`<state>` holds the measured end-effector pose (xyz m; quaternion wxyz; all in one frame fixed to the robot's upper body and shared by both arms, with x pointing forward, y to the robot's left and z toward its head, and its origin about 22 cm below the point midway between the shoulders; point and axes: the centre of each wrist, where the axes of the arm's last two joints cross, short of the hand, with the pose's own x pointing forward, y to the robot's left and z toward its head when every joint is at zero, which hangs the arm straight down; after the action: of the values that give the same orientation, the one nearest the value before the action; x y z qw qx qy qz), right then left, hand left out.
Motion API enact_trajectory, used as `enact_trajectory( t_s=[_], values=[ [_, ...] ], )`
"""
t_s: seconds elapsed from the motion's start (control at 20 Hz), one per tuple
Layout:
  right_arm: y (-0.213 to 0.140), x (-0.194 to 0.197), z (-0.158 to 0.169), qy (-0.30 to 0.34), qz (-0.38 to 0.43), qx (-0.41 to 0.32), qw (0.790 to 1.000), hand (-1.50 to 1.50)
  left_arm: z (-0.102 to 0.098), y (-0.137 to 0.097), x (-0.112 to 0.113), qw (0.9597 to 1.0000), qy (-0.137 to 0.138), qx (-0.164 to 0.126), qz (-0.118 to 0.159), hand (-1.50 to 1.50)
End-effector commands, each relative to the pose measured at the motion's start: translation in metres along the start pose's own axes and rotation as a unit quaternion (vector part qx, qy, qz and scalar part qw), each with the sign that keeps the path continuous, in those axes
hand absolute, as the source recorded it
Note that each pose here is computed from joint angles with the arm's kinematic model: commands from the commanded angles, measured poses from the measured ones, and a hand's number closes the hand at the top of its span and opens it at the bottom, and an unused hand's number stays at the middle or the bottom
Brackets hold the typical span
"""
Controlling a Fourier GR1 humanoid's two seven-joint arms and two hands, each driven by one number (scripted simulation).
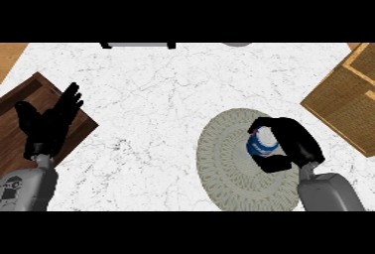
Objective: Pick the can from the placemat and place it in the basket
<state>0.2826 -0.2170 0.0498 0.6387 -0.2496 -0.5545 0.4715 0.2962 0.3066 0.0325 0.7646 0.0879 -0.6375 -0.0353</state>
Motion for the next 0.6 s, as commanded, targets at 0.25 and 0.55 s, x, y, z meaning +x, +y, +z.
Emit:
enact_trajectory(
  t_s=[0.25, 0.55],
  values=[
    [0.025, -0.007, -0.001, -0.007, 0.018, 0.025, 0.999, 1.50, 0.002, -0.005, 0.008, 1.0000, -0.002, 0.008, -0.001, 0.00],
    [0.048, 0.083, -0.035, 0.161, -0.029, -0.064, 0.984, 1.50, 0.001, -0.010, 0.012, 0.9996, -0.004, -0.027, 0.003, 0.00]
  ],
)
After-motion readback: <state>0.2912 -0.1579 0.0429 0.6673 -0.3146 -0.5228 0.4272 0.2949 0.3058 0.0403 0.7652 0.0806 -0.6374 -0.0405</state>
